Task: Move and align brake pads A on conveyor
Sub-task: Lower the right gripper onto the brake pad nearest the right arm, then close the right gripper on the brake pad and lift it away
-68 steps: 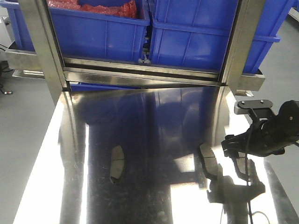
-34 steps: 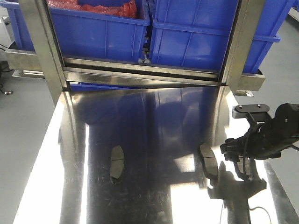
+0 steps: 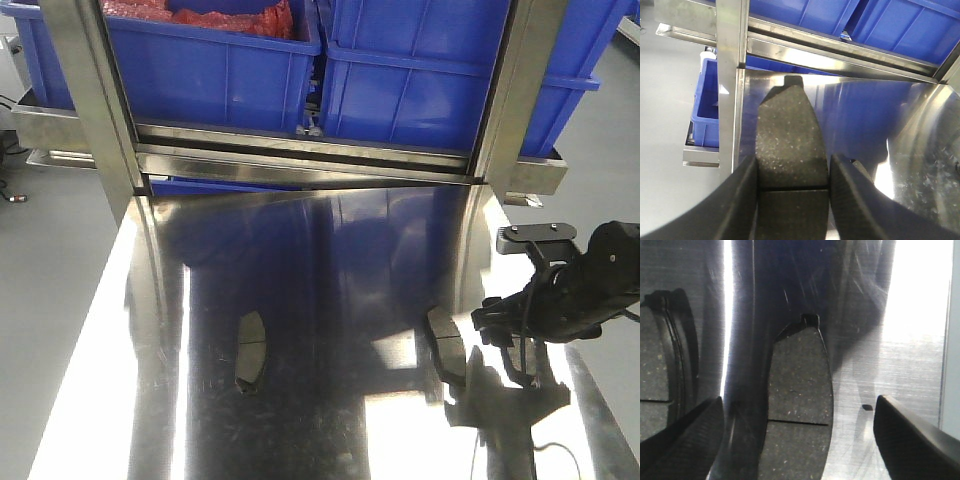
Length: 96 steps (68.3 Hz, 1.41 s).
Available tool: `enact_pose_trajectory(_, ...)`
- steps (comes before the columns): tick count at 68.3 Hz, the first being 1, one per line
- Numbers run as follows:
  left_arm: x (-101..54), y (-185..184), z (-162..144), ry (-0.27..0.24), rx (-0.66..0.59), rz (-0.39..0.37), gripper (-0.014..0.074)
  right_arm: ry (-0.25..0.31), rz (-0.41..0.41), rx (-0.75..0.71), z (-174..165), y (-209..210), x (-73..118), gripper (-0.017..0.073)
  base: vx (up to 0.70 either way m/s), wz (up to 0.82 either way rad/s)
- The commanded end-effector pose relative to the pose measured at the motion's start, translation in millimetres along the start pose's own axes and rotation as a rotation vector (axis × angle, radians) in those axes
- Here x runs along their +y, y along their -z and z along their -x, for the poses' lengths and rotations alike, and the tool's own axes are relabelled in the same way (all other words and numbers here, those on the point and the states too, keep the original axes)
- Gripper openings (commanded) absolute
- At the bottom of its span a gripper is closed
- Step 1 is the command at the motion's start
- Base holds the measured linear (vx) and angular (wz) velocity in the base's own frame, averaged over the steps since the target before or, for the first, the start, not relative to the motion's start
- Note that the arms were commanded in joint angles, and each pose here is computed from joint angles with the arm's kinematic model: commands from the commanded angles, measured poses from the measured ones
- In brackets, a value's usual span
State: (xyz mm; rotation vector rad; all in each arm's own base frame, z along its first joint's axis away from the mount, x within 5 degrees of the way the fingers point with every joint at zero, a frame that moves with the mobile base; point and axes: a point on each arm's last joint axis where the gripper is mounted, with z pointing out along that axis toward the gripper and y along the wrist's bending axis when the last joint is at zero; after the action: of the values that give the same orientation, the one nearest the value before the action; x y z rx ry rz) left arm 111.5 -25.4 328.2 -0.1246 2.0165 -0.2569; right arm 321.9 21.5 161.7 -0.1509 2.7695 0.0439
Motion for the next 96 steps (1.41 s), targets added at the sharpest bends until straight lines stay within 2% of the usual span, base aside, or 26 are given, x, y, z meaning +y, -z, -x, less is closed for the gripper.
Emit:
enact_pose_trajectory(1,-6.3,5.0,13.3,-0.012,-0.086,-0.056,0.0178,0.023,-0.009,-0.084,12.6,15.3,-0.4,0.0575,0.00,0.00)
enact_pose_trajectory(27,-6.3,5.0,13.3,-0.012,-0.086,-0.056,0.0178,0.028,-0.004,-0.021,7.3,3.5,-0.4,0.0575,0.00,0.00)
enact_pose_trajectory(38,-6.3,5.0,13.3,-0.012,-0.086,-0.056,0.0178,0.023,-0.003,-0.010,6.4,3.8,-0.3,0.0549,0.00,0.00)
enact_pose_trajectory(50,-6.3,5.0,13.3,-0.012,-0.086,-0.056,0.0178,0.019,0.001,0.009,4.6,3.8,0.0,0.0452,0.00,0.00)
enact_pose_trajectory(77,-6.3,5.0,13.3,-0.012,-0.086,-0.056,0.0178,0.020,0.000,0.002,5.1,8.3,0.1,0.0171,0.00,0.00)
enact_pose_trajectory(96,-6.3,5.0,13.3,-0.012,-0.086,-0.056,0.0178,0.024,-0.002,-0.046,8.3,21.7,0.4,0.0080,0.00,0.00)
